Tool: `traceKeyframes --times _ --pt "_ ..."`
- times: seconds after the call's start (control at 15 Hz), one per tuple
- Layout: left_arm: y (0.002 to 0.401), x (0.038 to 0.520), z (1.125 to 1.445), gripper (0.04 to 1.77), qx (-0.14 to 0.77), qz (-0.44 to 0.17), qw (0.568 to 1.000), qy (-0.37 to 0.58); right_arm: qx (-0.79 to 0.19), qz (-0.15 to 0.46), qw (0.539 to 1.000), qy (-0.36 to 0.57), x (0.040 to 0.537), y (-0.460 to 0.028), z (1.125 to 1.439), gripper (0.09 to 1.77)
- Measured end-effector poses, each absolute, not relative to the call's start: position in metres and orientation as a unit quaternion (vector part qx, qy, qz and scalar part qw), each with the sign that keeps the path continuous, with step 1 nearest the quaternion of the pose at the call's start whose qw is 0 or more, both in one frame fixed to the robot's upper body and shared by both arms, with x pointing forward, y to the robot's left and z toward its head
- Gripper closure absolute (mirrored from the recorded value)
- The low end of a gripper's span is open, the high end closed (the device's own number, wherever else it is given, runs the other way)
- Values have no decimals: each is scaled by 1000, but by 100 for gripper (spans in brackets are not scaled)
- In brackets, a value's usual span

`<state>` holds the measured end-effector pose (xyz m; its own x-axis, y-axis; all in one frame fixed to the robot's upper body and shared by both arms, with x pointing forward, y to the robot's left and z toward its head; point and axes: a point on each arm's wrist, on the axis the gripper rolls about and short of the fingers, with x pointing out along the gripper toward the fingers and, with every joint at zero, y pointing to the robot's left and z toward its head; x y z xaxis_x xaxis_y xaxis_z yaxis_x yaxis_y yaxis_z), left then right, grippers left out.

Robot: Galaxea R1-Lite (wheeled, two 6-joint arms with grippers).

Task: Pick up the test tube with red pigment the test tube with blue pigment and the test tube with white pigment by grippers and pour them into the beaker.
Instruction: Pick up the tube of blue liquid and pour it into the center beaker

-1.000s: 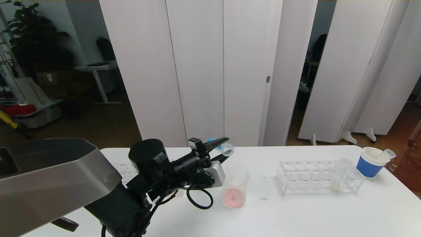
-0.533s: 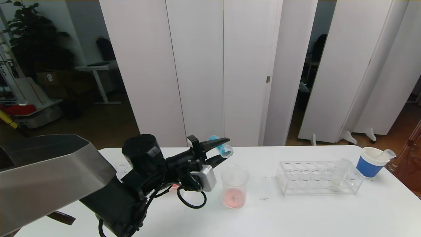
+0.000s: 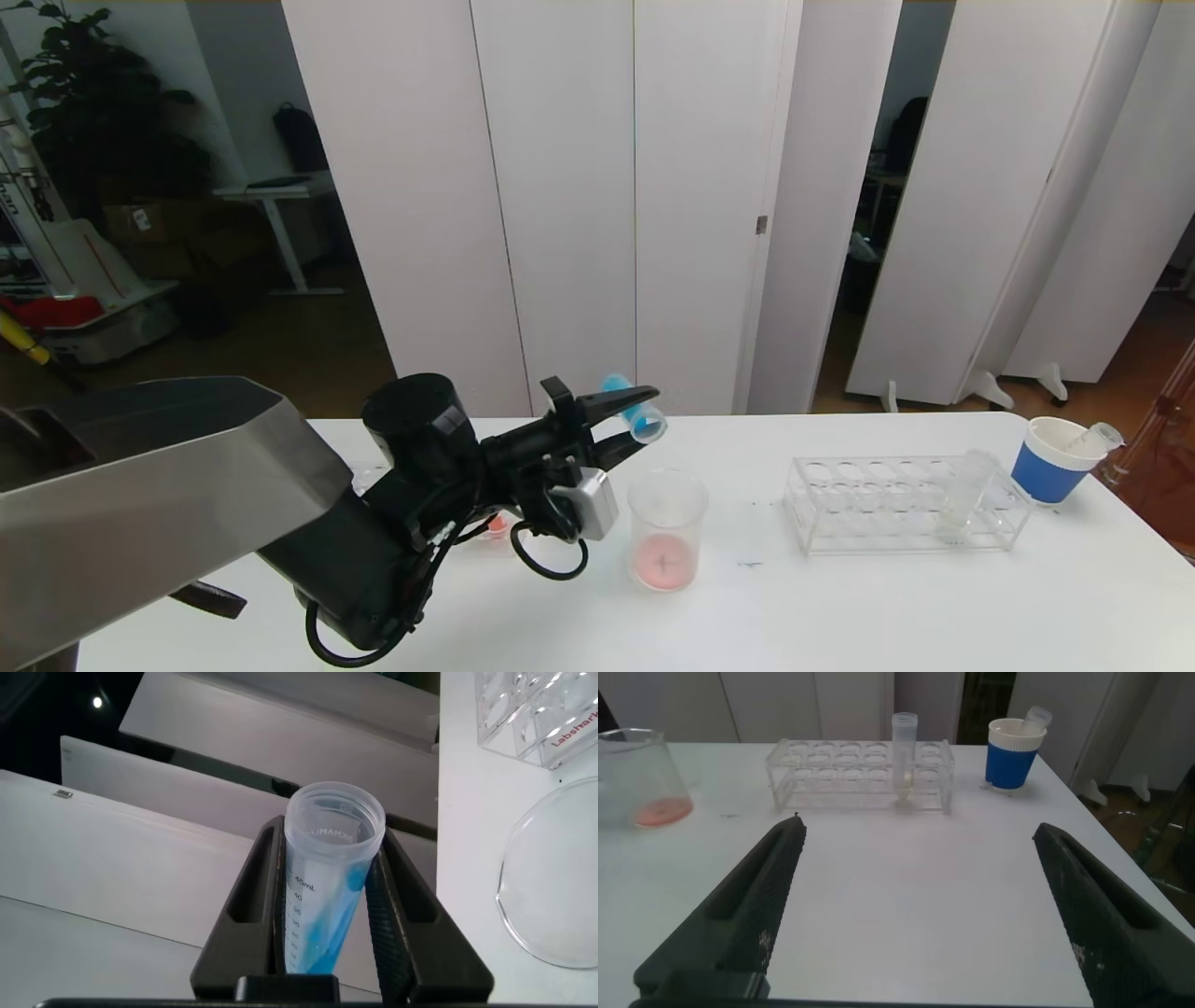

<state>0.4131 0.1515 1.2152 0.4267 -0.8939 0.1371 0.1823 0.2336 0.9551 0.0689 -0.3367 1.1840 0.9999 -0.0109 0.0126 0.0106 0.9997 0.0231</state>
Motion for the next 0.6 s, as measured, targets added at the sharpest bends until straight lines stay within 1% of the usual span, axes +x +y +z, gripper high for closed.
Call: traceKeyframes --times 0.27,0.6 --pt "150 418 1218 122 492 -375 688 -380 12 -5 1000 -7 69 -337 1184 11" --pt "150 422 1214 122 507 -365 681 -382 12 -5 1000 -7 69 -337 1184 11"
